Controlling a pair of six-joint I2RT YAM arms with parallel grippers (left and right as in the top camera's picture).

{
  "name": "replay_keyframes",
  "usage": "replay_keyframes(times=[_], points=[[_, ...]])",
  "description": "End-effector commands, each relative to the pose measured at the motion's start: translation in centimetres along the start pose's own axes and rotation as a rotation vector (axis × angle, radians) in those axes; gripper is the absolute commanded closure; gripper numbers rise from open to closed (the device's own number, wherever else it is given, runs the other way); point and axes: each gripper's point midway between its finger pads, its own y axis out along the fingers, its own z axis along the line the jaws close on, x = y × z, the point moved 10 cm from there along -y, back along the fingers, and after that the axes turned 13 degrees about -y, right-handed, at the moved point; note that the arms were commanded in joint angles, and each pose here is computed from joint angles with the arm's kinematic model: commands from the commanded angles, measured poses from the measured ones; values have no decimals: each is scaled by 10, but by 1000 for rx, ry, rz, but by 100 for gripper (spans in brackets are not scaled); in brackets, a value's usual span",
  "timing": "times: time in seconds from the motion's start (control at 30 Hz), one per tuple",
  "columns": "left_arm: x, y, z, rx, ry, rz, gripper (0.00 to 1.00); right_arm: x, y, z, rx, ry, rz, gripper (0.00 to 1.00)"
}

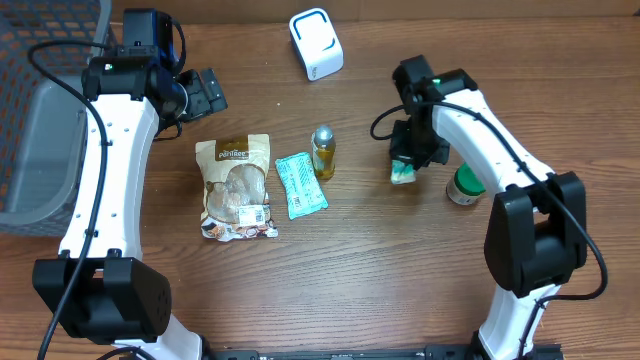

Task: Scan the item barcode
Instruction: 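Carry the tissue pack right and set it down near the jar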

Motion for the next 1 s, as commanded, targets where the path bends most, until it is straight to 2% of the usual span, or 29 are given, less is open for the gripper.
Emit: replay_keyframes(times=[0.0, 0.27, 0.43, 0.5, 0.57, 0.7, 0.87, 0.97], points=[[2, -9, -2, -19, 13, -23, 0, 1, 8, -8, 12, 40, -5, 95], [2, -9, -2, -19, 13, -23, 0, -1, 18, -16, -61, 45, -13, 88], [2, -9, -2, -19, 13, -23, 0, -1, 18, -17, -67, 45, -12, 66], [2, -9, -2, -19, 13, -23, 0, -1, 18, -17, -70, 45, -12, 60], [2, -9, -2, -19, 13, -23, 0, -1, 19, -17, -69, 46, -12, 49], [2, -9, -2, -19, 13, -23, 1, -3, 19, -13, -21, 44, 4, 47], [2, -9, -2, -19, 13, -23, 0, -7, 19, 2, 130, 30, 50, 46], [2, -9, -2, -19, 13, -23, 0, -9, 18, 11, 185, 0, 63, 50]])
